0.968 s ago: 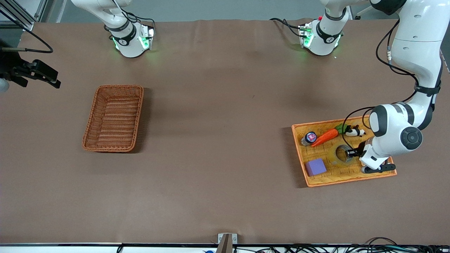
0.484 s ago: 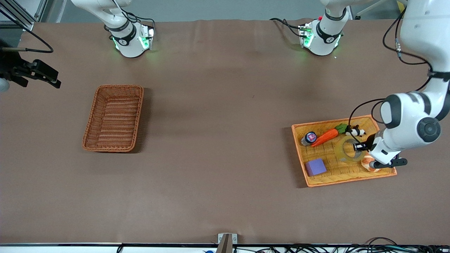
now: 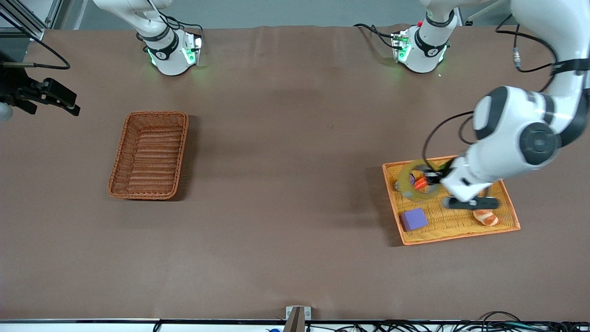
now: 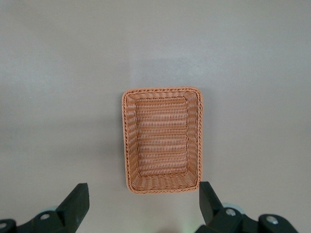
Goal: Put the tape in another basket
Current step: 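Carry the tape with the left gripper and set it on the table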
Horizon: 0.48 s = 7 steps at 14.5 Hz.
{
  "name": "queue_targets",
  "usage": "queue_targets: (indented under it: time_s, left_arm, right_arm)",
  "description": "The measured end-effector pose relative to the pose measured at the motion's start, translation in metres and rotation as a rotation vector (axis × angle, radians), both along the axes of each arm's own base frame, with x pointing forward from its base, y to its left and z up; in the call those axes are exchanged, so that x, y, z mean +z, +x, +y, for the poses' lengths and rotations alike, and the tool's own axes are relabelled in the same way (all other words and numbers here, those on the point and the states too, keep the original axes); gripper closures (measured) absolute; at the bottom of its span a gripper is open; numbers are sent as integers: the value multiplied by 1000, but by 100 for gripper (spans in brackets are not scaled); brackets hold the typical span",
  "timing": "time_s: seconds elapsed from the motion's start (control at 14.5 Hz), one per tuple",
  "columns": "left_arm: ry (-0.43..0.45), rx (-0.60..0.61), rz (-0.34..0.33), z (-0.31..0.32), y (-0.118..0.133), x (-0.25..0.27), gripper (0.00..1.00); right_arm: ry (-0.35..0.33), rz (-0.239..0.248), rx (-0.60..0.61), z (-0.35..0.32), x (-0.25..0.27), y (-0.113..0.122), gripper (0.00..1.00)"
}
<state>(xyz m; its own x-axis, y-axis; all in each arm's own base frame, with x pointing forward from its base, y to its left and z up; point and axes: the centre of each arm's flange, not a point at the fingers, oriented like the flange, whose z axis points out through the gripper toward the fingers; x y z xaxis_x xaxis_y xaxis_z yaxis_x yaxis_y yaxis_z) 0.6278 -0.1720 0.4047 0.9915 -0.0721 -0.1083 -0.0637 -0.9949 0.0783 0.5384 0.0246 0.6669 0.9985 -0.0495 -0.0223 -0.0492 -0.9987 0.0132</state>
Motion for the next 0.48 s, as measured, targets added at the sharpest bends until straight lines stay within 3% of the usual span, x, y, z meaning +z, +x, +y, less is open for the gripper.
queue_targets:
  time_s: [0.48]
  left_arm:
    - [16, -24, 75, -203, -40, -74, 79]
  right_arm:
    - [0, -1, 9, 5, 0, 0, 0]
